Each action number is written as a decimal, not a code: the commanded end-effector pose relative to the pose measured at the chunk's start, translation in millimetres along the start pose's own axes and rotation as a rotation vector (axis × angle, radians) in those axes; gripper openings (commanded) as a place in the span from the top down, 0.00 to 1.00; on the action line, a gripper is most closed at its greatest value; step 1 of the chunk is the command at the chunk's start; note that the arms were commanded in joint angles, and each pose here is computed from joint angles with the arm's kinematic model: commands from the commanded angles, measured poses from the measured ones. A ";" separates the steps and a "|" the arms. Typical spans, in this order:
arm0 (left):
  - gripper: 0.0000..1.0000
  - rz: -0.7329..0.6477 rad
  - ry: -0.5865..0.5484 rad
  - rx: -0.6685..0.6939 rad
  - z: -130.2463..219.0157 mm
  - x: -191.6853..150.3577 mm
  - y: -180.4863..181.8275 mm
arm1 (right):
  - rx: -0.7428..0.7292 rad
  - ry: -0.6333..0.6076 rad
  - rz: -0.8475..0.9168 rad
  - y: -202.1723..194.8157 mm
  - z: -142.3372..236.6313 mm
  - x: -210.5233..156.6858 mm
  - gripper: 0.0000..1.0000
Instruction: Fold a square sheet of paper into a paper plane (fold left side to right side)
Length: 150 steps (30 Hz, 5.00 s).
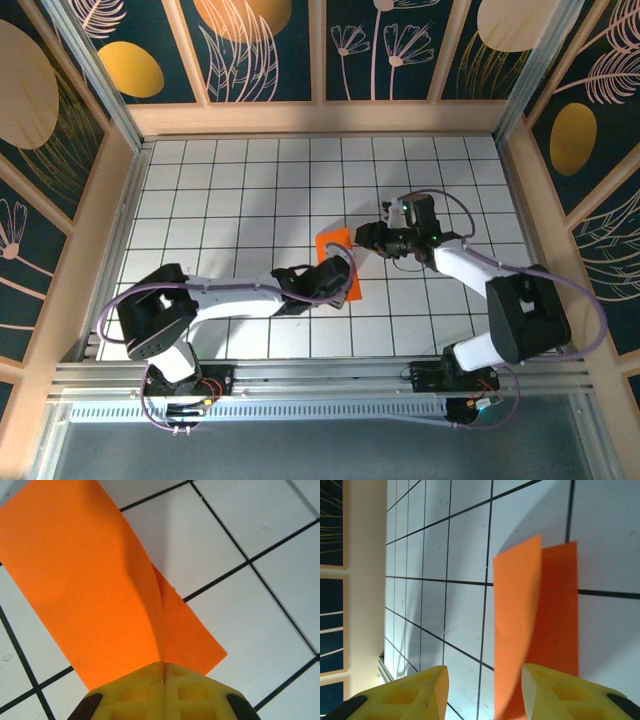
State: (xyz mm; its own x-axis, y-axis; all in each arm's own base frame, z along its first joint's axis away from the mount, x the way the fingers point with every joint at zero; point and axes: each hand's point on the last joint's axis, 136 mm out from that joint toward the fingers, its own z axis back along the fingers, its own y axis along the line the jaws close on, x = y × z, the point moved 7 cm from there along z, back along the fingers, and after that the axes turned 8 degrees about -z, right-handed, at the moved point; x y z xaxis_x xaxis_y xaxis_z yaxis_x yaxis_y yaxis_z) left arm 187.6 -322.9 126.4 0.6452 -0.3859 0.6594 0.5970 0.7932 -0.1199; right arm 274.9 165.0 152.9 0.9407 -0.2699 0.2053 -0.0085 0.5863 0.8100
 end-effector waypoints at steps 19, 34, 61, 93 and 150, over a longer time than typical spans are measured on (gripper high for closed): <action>1.00 0.325 0.058 -0.463 -15.5 -12.8 24.8 | -0.125 0.226 0.027 -41.0 -17.5 -102.8 1.00; 1.00 0.331 0.112 -0.409 -25.9 -24.7 32.8 | -0.221 0.282 0.000 -62.6 -27.8 -114.8 1.00; 1.00 0.249 0.157 -0.262 -31.2 -17.6 62.1 | -0.306 0.302 -0.005 -78.3 -27.1 -120.7 1.00; 1.00 0.227 0.192 -0.203 -46.7 -19.8 72.9 | -0.311 0.301 -0.006 -79.0 -26.8 -120.6 1.00; 1.00 0.214 0.229 -0.200 -51.7 -27.4 73.5 | -0.238 0.205 0.010 -41.6 -74.4 -87.8 1.00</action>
State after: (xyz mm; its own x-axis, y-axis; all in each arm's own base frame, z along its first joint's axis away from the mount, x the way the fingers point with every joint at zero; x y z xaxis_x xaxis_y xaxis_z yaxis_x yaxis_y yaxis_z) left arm 237.6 -282.8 69.8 0.8327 -0.3166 0.4543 0.5123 0.7520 -0.4149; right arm 218.4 222.5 67.2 0.9892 -0.1238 0.0783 0.0351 0.7195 0.6936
